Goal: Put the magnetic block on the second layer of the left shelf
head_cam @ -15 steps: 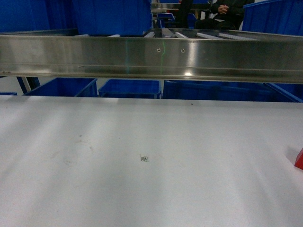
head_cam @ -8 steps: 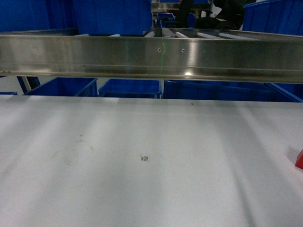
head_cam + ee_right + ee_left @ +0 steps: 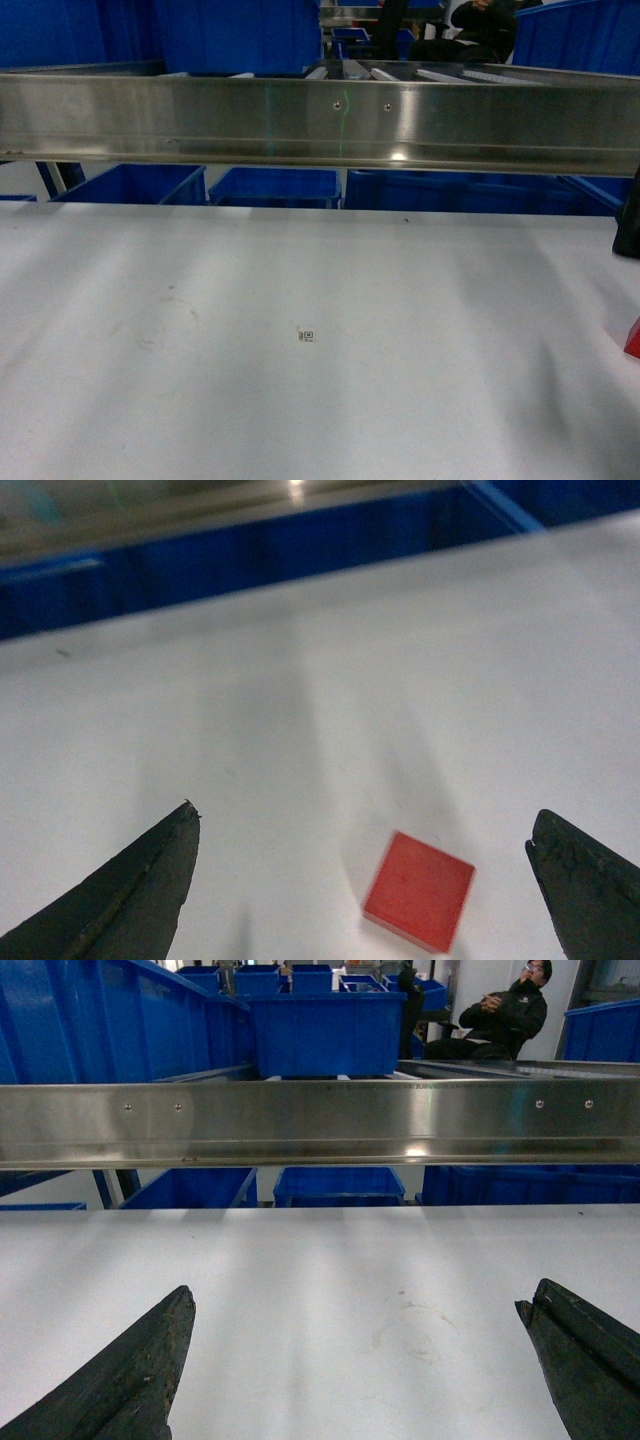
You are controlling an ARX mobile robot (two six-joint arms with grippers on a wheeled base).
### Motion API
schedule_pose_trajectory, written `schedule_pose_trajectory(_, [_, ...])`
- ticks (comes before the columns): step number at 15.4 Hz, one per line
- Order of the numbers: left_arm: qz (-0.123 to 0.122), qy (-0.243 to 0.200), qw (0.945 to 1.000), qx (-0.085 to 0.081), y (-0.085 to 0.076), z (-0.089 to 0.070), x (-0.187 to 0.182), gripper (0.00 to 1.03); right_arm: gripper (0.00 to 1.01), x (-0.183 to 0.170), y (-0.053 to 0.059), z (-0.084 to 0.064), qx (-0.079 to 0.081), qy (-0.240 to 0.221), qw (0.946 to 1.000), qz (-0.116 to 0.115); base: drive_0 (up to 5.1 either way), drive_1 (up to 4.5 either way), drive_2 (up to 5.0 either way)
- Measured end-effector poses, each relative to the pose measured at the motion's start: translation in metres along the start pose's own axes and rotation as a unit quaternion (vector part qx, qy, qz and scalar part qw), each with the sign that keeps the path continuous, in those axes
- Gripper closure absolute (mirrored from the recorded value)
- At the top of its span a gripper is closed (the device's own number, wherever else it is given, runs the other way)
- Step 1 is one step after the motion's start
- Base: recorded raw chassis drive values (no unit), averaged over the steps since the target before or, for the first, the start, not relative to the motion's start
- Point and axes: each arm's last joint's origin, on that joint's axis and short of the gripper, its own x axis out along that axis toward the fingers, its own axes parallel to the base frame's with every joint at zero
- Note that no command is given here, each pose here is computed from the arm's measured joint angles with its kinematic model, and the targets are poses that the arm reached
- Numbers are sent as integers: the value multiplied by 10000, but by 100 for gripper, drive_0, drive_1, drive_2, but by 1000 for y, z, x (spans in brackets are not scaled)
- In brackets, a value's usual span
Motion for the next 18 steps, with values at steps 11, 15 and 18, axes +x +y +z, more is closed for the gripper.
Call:
schedule_pose_trajectory(11, [-2, -2, 10000, 0, 0, 0, 0, 5, 3, 63, -16, -41, 252, 814, 9915, -987, 0, 0, 0])
schedule_pose_trajectory(15, [0, -2, 10000, 0, 0, 0, 0, 5, 3, 72, -16, -52, 397, 957, 9887, -1080, 0, 0, 0])
schedule_pose_trajectory(18, [0, -2, 10000, 0, 0, 0, 0, 5, 4, 73, -16, -53, 448, 952, 9882, -1113, 0, 0, 0])
